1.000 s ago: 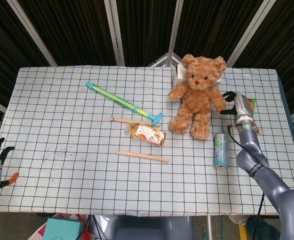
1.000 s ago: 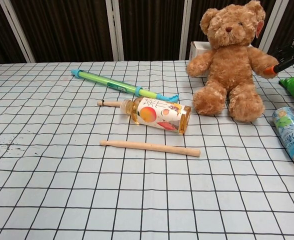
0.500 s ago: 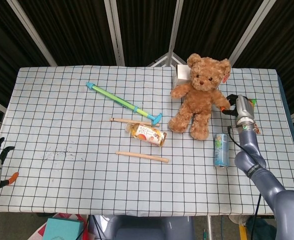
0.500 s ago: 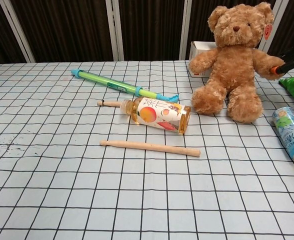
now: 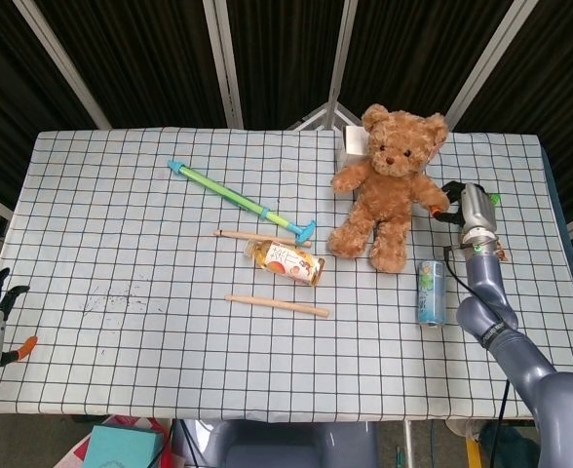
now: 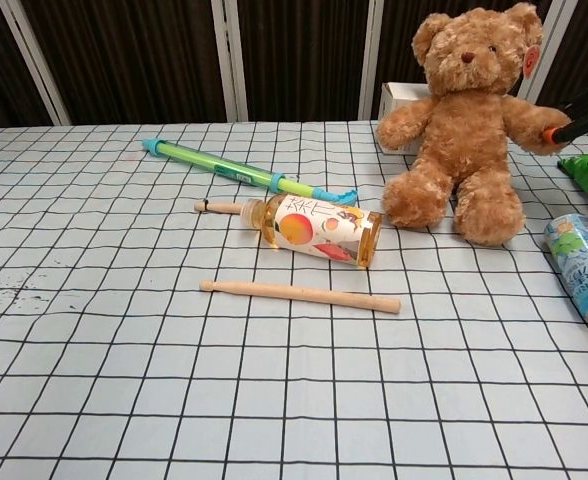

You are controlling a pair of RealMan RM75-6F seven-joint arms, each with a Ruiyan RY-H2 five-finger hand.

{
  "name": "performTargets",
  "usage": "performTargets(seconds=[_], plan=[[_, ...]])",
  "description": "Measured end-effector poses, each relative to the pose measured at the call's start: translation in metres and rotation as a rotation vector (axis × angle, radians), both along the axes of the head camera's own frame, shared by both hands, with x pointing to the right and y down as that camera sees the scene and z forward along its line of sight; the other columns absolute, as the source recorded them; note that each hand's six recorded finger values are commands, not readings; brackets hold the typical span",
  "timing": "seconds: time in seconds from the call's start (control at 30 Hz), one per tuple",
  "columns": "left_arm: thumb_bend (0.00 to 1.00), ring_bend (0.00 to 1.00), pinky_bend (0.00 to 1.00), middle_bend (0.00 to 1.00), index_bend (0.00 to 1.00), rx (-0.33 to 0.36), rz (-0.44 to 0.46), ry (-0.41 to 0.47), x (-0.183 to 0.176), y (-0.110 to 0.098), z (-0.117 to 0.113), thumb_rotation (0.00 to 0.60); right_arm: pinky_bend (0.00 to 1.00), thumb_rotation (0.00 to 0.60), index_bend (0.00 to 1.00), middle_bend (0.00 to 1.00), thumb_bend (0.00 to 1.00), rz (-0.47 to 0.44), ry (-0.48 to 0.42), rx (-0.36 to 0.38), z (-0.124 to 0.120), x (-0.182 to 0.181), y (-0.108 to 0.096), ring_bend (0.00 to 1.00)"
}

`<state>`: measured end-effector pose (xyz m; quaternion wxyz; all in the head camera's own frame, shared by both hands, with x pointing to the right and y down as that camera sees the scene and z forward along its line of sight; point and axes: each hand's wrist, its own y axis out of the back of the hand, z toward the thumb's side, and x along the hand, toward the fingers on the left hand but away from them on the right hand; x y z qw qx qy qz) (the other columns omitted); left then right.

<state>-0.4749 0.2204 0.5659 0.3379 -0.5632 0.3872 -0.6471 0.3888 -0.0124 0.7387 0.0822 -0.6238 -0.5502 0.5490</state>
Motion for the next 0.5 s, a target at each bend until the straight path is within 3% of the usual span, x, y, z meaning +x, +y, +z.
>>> performTargets(seconds=[0.5], plan=[[0.31,0.00,0.12,0.00,0.21,-0.001,0.001,0.001,0.000,-0.001,0.001,0.600,0.00,0.600,0.68,0.59,0.47,-0.020,-0.004,0.025,-0.006,-0.007,-0.007,0.40]])
